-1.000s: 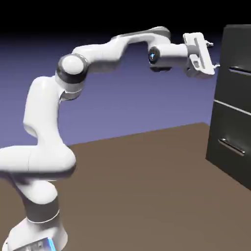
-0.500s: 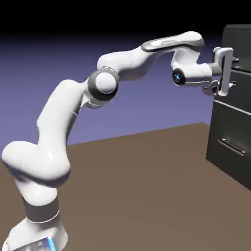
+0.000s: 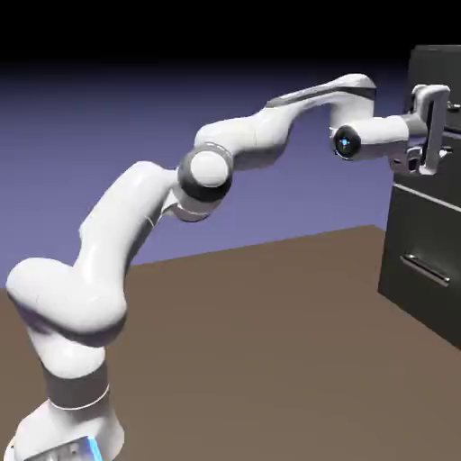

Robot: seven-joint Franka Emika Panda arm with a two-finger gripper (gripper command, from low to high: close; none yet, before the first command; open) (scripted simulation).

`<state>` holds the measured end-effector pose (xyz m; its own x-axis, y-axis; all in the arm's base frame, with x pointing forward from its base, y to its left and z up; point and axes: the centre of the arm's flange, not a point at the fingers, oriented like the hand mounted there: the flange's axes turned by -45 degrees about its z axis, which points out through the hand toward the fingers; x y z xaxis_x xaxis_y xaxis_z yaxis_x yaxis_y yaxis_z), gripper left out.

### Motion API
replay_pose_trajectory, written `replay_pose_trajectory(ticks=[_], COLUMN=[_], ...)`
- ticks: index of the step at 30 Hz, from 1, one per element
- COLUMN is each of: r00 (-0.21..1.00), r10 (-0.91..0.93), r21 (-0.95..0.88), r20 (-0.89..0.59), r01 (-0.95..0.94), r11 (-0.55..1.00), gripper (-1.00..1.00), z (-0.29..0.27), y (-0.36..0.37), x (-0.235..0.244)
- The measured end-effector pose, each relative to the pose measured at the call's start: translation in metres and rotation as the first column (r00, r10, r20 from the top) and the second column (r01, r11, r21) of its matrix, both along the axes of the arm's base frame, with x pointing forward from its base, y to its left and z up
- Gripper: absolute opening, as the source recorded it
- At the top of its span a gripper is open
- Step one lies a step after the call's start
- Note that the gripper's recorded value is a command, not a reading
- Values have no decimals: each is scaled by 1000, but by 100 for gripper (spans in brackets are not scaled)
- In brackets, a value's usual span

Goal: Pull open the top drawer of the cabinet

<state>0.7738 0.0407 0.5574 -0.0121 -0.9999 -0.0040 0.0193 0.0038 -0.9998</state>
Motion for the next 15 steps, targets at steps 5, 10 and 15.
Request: replay_pose_trajectory(ticks=[5,10,15], r00=[1000,1000,1000], r10=[5,12,12], r21=[-2,-4,-4], r20=[-6,-18,-18], r01=[-5,-12,-13], r11=[1000,1000,1000], gripper=[0,0,-100], z=[-2,-7,-7], y=[6,18,19], x=[9,17,14])
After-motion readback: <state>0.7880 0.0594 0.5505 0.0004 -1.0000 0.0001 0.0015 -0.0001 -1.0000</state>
